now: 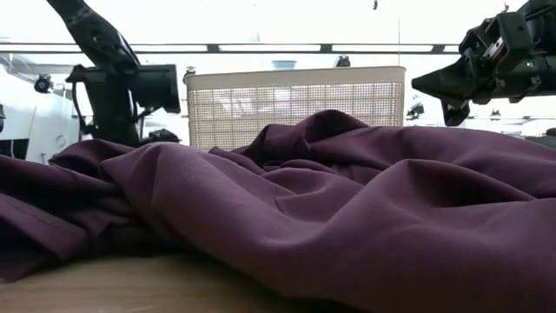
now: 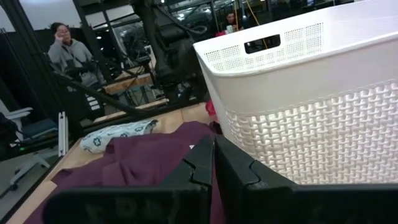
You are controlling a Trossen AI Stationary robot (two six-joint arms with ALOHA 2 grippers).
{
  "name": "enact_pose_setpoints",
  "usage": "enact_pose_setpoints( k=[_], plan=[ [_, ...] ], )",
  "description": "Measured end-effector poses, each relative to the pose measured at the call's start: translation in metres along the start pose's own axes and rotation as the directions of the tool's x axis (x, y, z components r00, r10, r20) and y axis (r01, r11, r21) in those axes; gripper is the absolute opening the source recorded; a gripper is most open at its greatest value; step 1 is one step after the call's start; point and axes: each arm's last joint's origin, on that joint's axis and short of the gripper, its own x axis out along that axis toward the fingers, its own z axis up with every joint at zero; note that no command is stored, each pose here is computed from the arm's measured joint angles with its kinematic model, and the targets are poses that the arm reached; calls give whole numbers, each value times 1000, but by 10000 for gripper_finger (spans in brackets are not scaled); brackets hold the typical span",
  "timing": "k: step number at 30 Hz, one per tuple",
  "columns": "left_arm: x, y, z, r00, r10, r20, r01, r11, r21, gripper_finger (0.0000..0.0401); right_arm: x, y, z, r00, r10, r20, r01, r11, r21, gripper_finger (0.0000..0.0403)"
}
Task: Pick & place medical supplies in basket/bin
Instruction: Put the red bandage into the white basket
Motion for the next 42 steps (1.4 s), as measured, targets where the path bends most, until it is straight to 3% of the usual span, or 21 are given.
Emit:
enact_pose_setpoints(
  k=[9,14,22,29,31,36,42],
  plan=[
    [-43,-10,31,968,-251,-11,251,962,103,109,0,0,0,1000,0,0,0,1000,1,9],
    [-69,-17,50,893,-448,40,440,890,122,108,0,0,0,1000,-1,0,1,1000,1,9],
    [-118,-39,75,631,-773,62,743,626,237,108,0,0,0,1000,-2,0,2,1000,1,9],
    [-146,-60,79,332,-943,0,846,298,442,108,0,0,0,1000,-3,0,3,1000,0,9],
    [-144,-65,73,317,-948,-19,834,270,481,108,0,0,0,1000,-2,-1,2,1000,-2,9],
    [-127,-73,54,373,-925,-69,792,279,543,108,0,0,0,1000,-3,-1,3,1000,-3,9],
    [-120,-90,36,375,-909,-183,742,176,647,108,0,0,-1,1000,-7,-10,7,1000,-1,9]
  ],
)
